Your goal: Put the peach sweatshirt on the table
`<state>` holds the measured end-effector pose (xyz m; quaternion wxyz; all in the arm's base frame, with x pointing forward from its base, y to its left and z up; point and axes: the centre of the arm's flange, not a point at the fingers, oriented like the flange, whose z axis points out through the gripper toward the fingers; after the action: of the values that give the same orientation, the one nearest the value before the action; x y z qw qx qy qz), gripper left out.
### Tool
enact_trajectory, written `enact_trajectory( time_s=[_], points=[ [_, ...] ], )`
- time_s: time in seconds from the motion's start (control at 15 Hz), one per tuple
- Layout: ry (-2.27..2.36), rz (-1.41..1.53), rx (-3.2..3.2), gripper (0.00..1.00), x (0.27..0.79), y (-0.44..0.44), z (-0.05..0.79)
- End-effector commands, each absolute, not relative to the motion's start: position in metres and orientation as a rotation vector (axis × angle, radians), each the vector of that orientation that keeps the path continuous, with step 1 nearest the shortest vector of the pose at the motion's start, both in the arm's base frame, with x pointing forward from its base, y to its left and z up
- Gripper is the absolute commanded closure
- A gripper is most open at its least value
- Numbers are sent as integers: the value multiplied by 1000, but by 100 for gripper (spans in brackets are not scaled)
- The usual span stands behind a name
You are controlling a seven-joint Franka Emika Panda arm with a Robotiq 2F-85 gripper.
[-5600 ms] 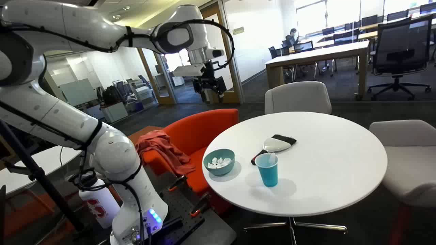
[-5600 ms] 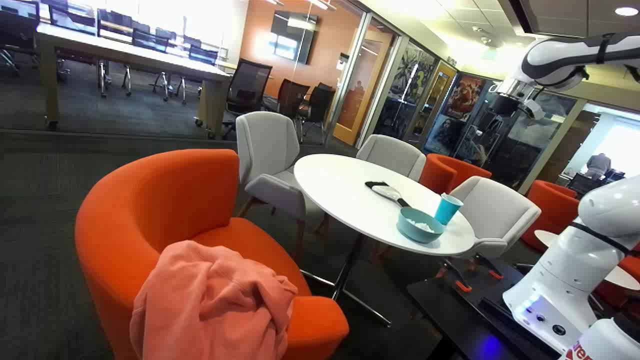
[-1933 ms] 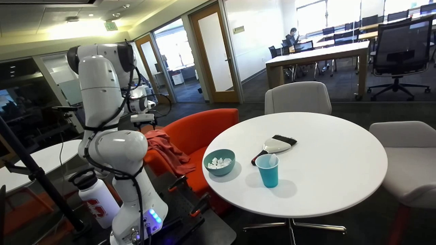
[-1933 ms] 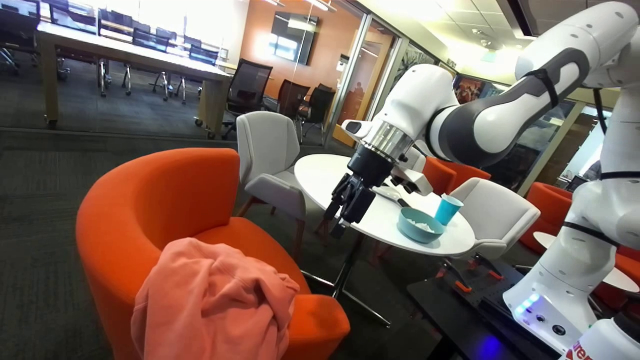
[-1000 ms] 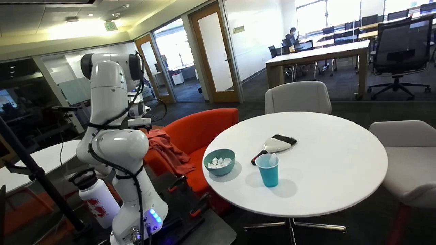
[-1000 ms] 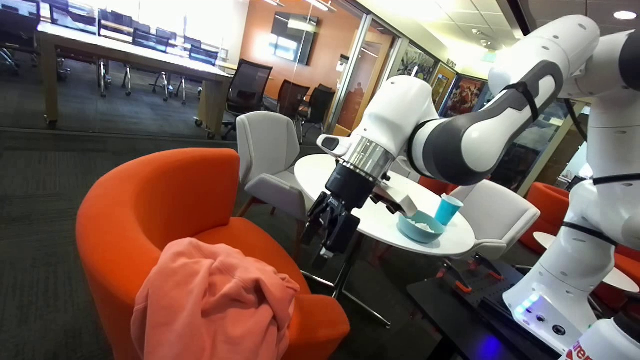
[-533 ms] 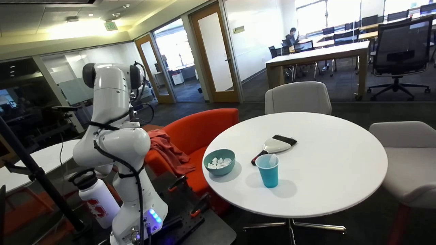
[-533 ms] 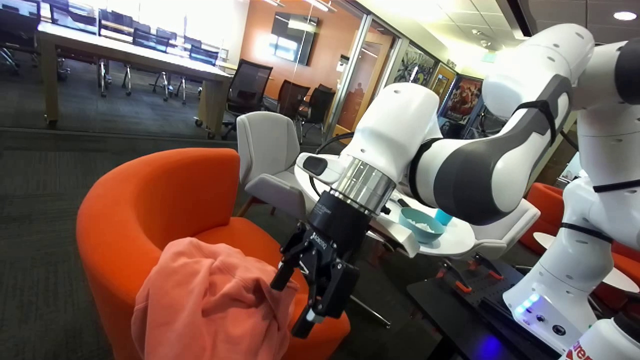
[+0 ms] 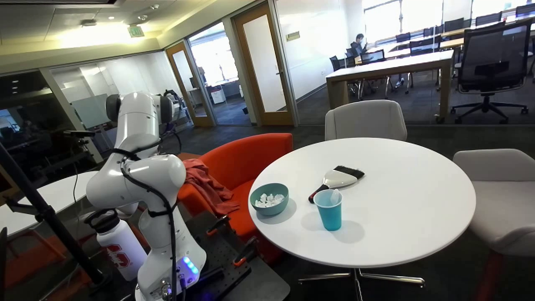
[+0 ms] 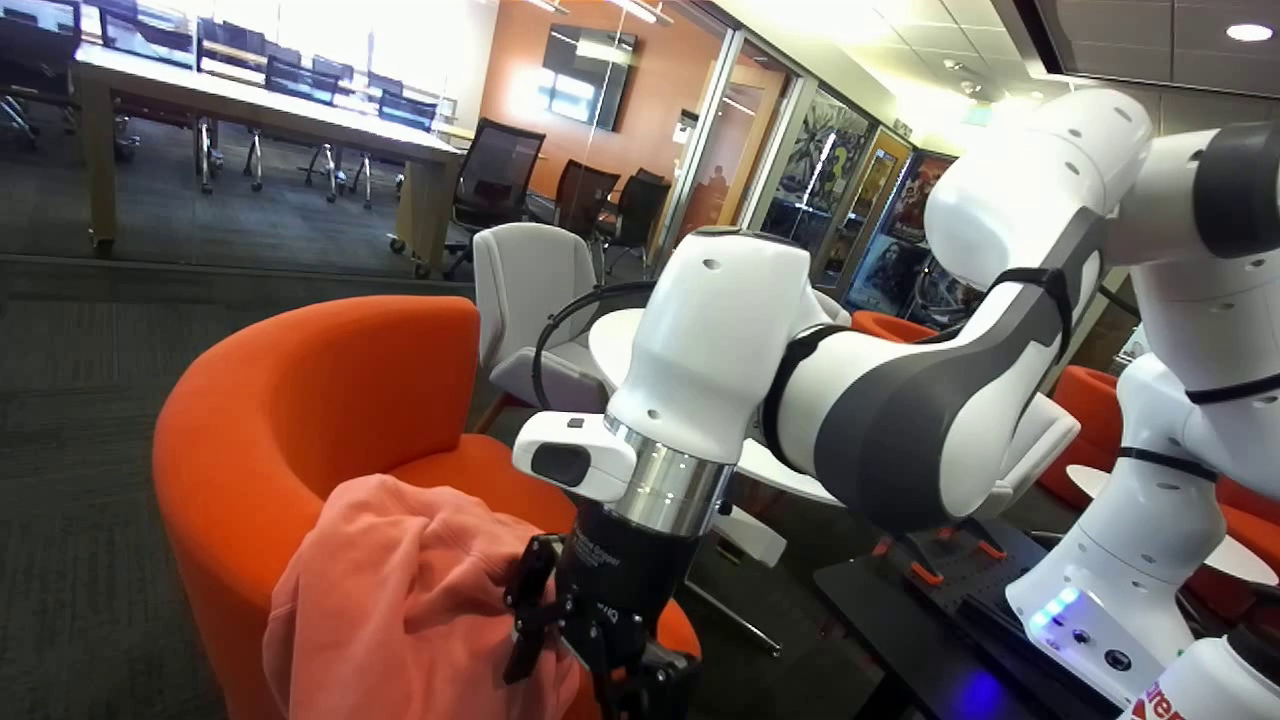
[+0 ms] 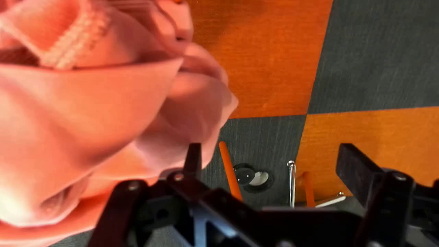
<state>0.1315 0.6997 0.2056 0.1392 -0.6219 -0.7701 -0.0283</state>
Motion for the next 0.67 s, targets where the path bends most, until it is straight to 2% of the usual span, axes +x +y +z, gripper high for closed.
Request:
enact_trajectory(
  time_s=[0.0,0.33,0.6],
  points=[
    [-2454,-163,-1671,0,143,740,199],
    [-2702,-375,-1454,0,149,749,216],
    [-2801,-330,-1374,0,161,735,222]
  ],
)
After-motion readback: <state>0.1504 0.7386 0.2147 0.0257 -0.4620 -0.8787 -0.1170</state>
